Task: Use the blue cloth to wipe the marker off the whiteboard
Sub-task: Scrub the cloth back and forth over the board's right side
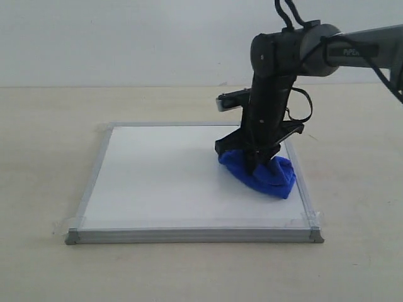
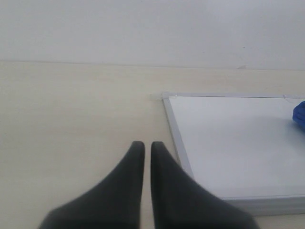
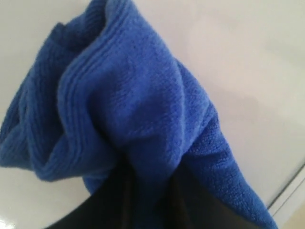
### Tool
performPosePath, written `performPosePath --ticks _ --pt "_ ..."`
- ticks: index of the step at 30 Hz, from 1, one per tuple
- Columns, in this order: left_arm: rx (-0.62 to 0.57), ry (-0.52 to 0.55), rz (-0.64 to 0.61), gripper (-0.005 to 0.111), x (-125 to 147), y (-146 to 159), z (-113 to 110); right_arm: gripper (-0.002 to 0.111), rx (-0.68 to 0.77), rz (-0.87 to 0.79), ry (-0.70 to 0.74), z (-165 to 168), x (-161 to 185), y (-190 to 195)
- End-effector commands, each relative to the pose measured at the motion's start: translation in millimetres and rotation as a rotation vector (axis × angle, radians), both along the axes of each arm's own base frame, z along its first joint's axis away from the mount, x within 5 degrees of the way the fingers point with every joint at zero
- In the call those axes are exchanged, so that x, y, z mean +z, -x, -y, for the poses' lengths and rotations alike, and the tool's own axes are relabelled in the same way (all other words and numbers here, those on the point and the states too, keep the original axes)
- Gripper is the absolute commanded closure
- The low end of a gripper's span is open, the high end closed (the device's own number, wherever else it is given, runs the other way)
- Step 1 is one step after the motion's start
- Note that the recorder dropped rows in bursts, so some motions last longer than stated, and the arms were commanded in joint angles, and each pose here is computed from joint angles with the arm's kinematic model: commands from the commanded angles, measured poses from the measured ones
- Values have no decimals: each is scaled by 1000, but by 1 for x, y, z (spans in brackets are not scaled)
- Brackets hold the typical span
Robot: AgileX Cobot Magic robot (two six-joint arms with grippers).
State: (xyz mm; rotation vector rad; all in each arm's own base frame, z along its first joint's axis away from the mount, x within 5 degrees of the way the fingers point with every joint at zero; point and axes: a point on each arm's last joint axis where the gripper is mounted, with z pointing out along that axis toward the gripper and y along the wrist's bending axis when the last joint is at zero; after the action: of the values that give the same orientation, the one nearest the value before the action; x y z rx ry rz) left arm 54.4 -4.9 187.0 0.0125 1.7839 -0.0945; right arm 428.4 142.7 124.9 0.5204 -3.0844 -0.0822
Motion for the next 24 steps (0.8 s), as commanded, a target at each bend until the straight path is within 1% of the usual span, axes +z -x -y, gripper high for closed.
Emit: performPosePath --ticks 1,3,5,8,9,11,13,14,16,18,22,24 --pt "3 -2 8 102 0 0 0 108 237 -67 -4 -52 -37 28" --pt "3 -2 8 102 0 0 0 108 320 -45 -6 -76 -37 38" --pt "3 -2 8 102 0 0 0 108 368 -16 3 -91 -37 44" --pt "3 -2 8 102 0 0 0 108 390 12 52 -90 -37 43" --pt "3 -2 8 102 0 0 0 108 373 14 79 -85 -37 41" --pt "3 -2 8 102 0 0 0 108 310 6 168 -62 -36 32" --pt "3 -2 8 102 0 0 0 108 250 -38 232 -32 -34 23" --pt "3 -2 8 102 0 0 0 108 216 -58 240 -18 -34 19" --pt "3 -2 8 102 0 0 0 108 125 -80 227 7 -28 13" --pt "3 -2 8 102 0 0 0 108 72 -68 193 17 -21 9" --pt "3 -2 8 102 0 0 0 108 -58 22 85 19 6 3" --pt "3 -2 8 102 0 0 0 108 -121 64 61 19 22 3"
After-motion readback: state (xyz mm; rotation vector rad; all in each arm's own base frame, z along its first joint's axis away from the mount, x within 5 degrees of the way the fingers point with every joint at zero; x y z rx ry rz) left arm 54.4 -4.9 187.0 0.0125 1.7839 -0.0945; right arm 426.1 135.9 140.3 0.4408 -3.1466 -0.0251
